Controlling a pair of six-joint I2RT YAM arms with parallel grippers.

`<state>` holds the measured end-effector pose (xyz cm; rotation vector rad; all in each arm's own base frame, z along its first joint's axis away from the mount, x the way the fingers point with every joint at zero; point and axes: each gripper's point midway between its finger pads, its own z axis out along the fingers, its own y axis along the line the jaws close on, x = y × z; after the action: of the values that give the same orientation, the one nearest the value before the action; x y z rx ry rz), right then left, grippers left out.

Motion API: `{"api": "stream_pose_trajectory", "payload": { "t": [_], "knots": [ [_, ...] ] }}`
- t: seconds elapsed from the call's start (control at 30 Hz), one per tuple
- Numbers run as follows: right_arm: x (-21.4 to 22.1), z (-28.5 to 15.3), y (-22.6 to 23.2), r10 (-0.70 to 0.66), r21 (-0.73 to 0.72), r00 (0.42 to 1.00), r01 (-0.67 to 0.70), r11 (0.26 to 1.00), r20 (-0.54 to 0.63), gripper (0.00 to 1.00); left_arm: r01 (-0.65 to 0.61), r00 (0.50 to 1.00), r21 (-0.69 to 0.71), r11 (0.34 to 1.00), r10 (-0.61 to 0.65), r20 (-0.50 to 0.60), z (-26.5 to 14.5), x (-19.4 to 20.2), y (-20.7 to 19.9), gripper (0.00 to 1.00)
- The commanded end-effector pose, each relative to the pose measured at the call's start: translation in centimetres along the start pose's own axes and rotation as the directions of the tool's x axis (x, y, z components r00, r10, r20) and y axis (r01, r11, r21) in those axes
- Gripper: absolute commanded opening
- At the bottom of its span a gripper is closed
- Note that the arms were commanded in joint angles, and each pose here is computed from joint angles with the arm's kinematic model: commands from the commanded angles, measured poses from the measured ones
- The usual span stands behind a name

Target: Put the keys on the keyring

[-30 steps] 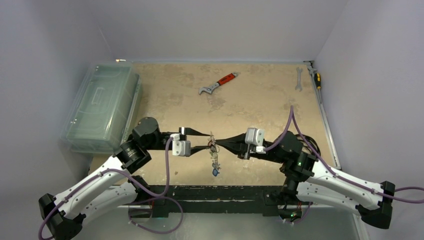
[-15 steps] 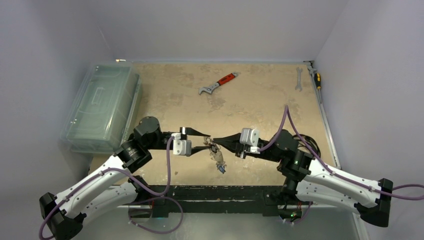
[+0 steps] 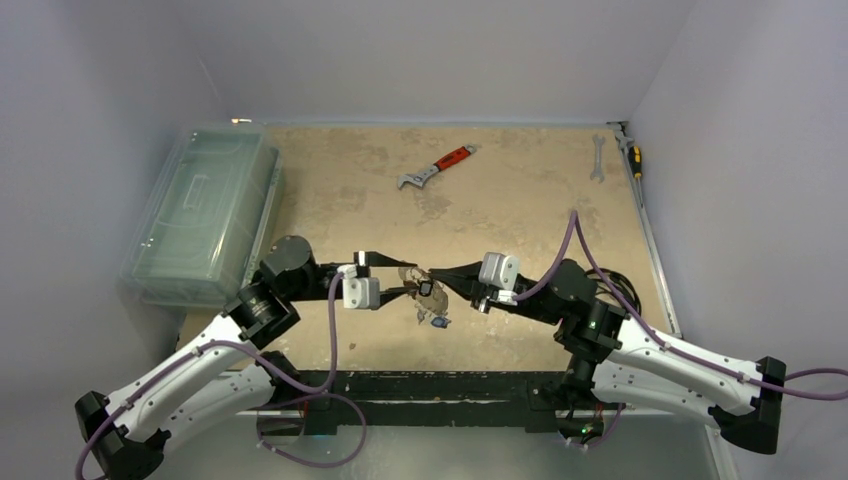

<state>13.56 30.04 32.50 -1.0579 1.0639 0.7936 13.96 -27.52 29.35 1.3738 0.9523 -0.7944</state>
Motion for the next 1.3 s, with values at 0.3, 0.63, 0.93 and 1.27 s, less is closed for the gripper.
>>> {"api": "stream_pose_trajectory", "payload": {
  "t": [0.3,0.63,0.93,1.27],
  "knots": [
    [-5.1,-0.3,-3.7,-0.053,0.162,0.991,0.033,0.986,0.12,0.0,-0.021,0.996,0.035,0.999,0.018,0.087,-0.1,-2.3,-0.4,0.27],
    [-6.2,-0.8,-3.0,-0.053,0.125,0.986,0.034,0.992,0.157,0.0,0.029,0.998,0.04,0.999,-0.031,0.051,0.7,-0.8,-0.2,0.37],
    [-6.4,-1.0,-2.7,-0.05,0.111,0.985,0.032,0.993,0.167,0.0,-0.003,1.0,-0.004,1.0,0.003,0.031,0.1,-0.6,0.3,0.4],
    [-7.4,-1.3,-2.1,-0.049,0.072,0.98,0.036,0.997,0.193,0.0,-0.008,0.999,0.029,1.0,0.01,-0.041,0.1,1.9,-0.6,0.49]
  ]
}}
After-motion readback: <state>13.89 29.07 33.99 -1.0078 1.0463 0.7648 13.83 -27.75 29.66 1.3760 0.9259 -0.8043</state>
